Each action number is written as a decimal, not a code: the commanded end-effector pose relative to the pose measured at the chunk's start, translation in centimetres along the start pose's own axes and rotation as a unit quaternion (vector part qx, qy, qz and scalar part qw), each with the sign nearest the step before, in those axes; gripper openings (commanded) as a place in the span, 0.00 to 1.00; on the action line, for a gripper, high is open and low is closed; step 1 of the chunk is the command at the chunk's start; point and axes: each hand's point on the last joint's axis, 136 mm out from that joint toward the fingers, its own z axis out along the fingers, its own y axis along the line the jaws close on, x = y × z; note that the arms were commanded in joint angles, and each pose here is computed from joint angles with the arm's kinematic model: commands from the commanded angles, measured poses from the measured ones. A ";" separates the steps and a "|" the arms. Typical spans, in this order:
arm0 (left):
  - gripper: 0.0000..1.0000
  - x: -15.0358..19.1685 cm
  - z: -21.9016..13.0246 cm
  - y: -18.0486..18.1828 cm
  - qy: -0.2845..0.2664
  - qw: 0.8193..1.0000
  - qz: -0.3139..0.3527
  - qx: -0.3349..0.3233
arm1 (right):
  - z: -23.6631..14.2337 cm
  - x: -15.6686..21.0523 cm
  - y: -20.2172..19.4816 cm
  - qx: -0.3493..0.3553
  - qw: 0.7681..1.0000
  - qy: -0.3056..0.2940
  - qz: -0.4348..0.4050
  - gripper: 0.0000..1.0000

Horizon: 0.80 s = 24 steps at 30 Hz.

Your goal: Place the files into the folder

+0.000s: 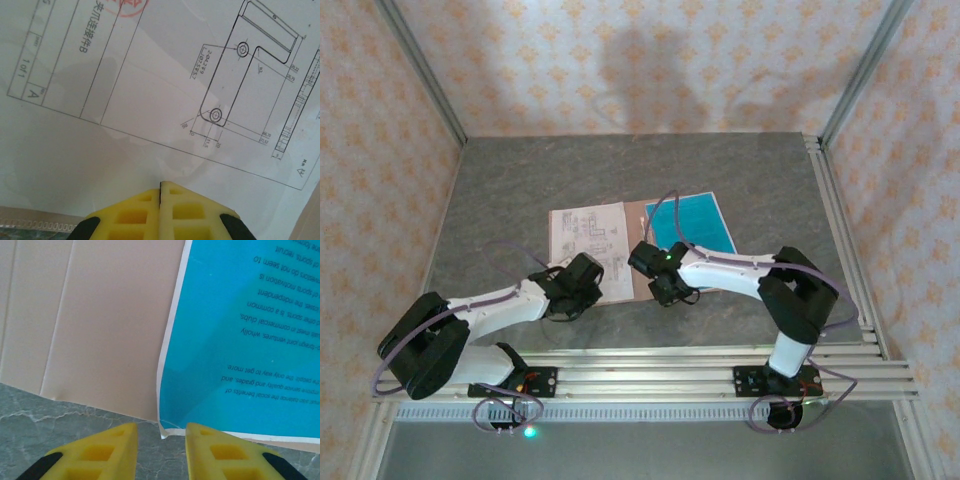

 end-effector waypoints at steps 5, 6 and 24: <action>0.05 -0.2 0.0 1.2 -0.004 1.000 0.010 -0.016 | -0.4 -1.4 -0.2 0.022 1.000 -0.014 -0.005 0.26; 0.05 -0.2 0.0 1.1 -0.004 1.000 0.009 -0.015 | -0.2 -1.4 -0.1 0.021 1.000 -0.013 -0.005 0.25; 0.04 -0.3 -0.2 0.8 -0.006 1.000 0.010 -0.013 | 1.4 -0.3 -0.2 0.026 1.000 0.007 -0.002 0.22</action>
